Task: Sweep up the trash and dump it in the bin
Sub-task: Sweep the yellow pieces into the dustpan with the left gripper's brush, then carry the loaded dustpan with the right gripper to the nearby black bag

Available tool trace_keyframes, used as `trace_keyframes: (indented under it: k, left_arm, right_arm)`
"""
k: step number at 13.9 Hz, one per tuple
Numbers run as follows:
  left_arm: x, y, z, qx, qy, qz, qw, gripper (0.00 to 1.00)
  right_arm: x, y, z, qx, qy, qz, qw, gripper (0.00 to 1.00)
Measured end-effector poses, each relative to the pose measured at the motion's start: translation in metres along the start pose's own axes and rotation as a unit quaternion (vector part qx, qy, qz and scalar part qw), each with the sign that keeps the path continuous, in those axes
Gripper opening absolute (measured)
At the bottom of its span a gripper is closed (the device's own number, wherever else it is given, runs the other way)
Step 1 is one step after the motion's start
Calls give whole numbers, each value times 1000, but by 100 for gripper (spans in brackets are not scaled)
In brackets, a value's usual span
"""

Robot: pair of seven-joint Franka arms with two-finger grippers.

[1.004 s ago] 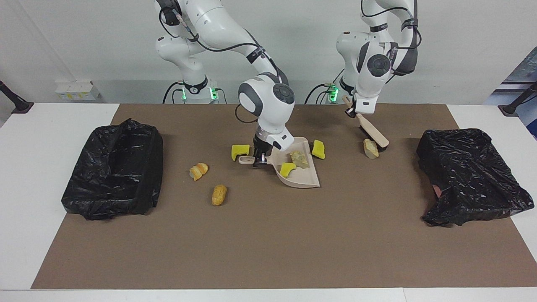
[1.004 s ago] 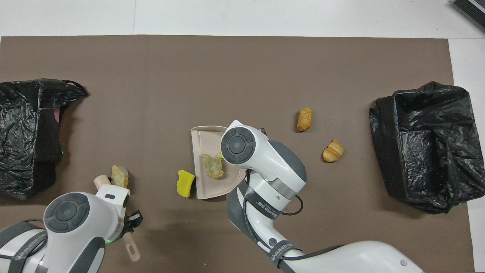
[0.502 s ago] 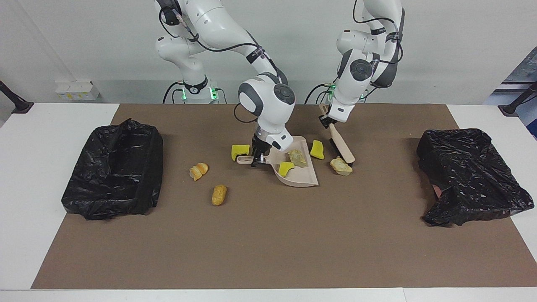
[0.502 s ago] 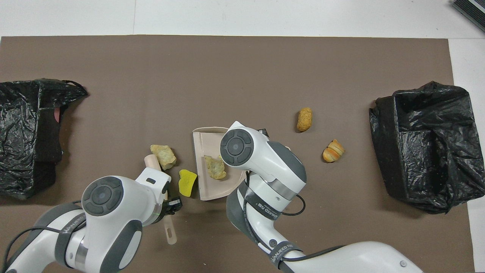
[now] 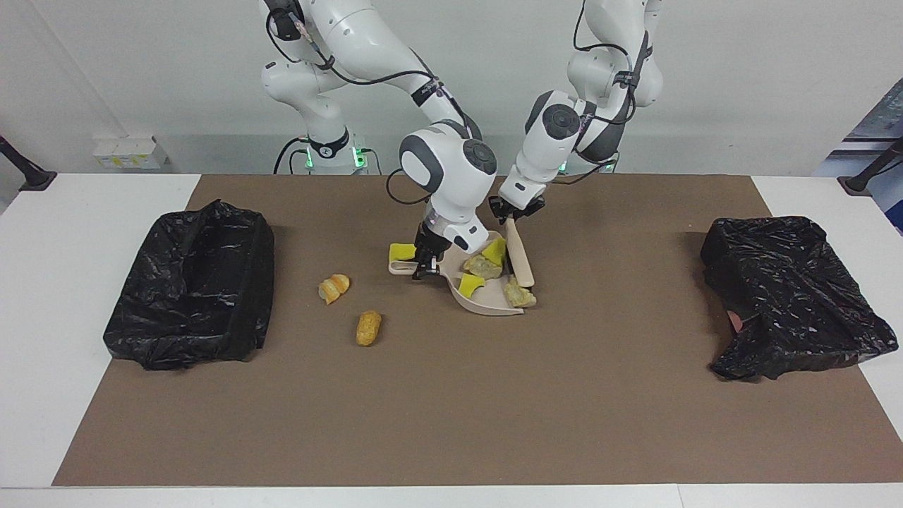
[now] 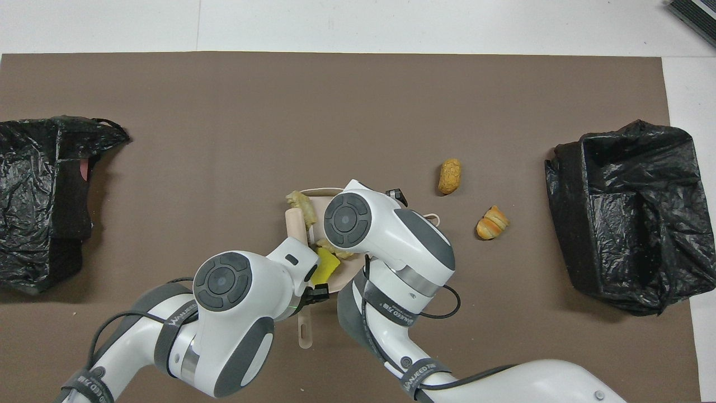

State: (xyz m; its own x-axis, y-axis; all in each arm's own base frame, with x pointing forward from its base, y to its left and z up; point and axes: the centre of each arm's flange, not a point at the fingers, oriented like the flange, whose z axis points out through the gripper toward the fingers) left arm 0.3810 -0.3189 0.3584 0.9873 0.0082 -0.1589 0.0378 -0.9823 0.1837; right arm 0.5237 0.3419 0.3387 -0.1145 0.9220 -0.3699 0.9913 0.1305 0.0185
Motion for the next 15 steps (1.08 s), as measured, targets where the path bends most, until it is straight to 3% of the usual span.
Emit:
trace_keyframes:
  k: [6, 10, 12, 15]
  left_arm:
    - [12, 2, -17, -16, -6, 19, 1000, 26]
    - [31, -41, -47, 7, -12, 2, 1000, 26]
    - [33, -52, -50, 17, -11, -1, 1000, 26]
    - [28, -56, -44, 22, -16, -1, 1000, 26]
  right_arm:
    - [-5, 5, -2, -2, 1, 6, 1000, 32]
    - [-26, 17, 2, 1, 11, 30, 999, 32]
    - [-34, 24, 4, -1, 22, 41, 999, 32]
    - [-46, 31, 6, 18, 64, 76, 995, 32]
